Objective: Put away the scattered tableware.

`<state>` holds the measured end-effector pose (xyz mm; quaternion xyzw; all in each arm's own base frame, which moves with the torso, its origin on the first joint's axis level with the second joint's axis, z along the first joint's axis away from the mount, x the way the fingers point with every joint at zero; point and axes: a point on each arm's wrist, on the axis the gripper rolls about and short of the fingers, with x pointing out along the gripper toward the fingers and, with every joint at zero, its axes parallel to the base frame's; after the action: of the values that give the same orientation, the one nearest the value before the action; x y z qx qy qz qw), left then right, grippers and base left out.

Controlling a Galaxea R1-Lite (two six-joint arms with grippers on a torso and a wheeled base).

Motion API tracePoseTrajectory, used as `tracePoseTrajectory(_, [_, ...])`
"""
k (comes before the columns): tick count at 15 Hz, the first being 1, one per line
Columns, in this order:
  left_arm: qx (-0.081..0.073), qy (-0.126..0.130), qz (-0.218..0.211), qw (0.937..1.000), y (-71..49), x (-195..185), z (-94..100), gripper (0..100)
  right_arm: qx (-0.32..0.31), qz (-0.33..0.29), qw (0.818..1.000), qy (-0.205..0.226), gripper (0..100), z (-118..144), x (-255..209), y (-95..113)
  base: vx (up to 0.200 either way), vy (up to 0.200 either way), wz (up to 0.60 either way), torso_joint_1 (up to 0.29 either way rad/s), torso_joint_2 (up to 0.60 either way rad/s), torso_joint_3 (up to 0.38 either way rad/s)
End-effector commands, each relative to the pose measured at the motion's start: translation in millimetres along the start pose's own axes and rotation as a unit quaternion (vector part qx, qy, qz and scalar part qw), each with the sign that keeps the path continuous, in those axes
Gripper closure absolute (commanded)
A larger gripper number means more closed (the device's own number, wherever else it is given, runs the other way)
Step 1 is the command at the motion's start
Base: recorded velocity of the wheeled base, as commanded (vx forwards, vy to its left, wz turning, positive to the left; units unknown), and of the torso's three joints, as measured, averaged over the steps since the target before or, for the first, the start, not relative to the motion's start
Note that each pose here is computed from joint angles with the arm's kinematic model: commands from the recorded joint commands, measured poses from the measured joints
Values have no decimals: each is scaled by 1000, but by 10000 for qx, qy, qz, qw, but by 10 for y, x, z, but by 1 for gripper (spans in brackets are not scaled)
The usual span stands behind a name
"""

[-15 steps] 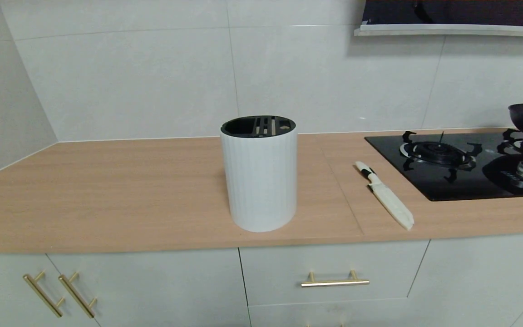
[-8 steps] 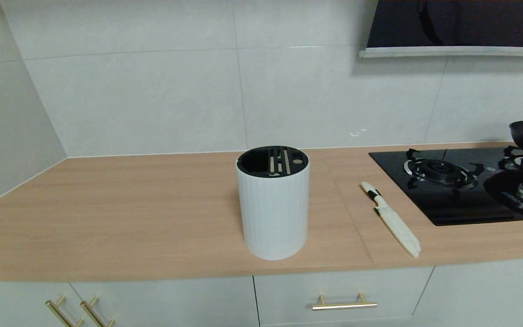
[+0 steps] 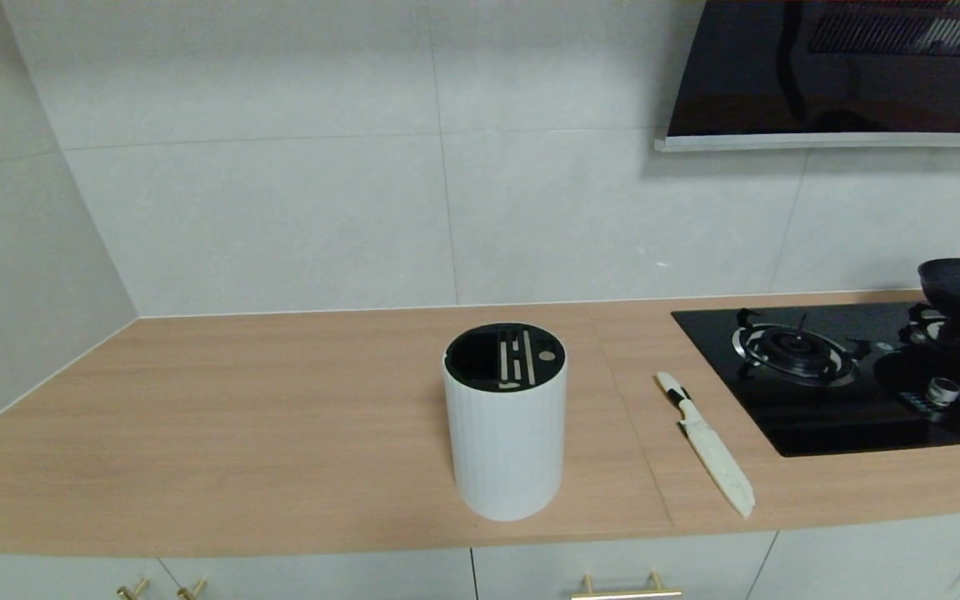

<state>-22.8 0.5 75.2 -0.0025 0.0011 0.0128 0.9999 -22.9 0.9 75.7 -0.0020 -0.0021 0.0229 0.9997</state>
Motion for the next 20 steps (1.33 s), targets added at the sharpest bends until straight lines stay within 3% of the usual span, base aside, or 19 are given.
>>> tracePoseTrajectory(1, [-5, 4, 3, 10000, 0, 0, 0, 0, -4, 9, 10000, 5, 0, 1, 1, 0, 0, 0, 0, 286, -603, -315])
tracePoseTrajectory(9, [-5, 4, 10, 10000, 0, 0, 0, 0, 4, 1, 10000, 5, 0, 1, 1, 0, 0, 0, 0, 219, -444, -236])
tracePoseTrajectory(20, [3, 4, 3, 10000, 0, 0, 0, 0, -98, -7, 9999, -41, 0, 15, -1, 0, 0, 0, 0, 8, -14, -7])
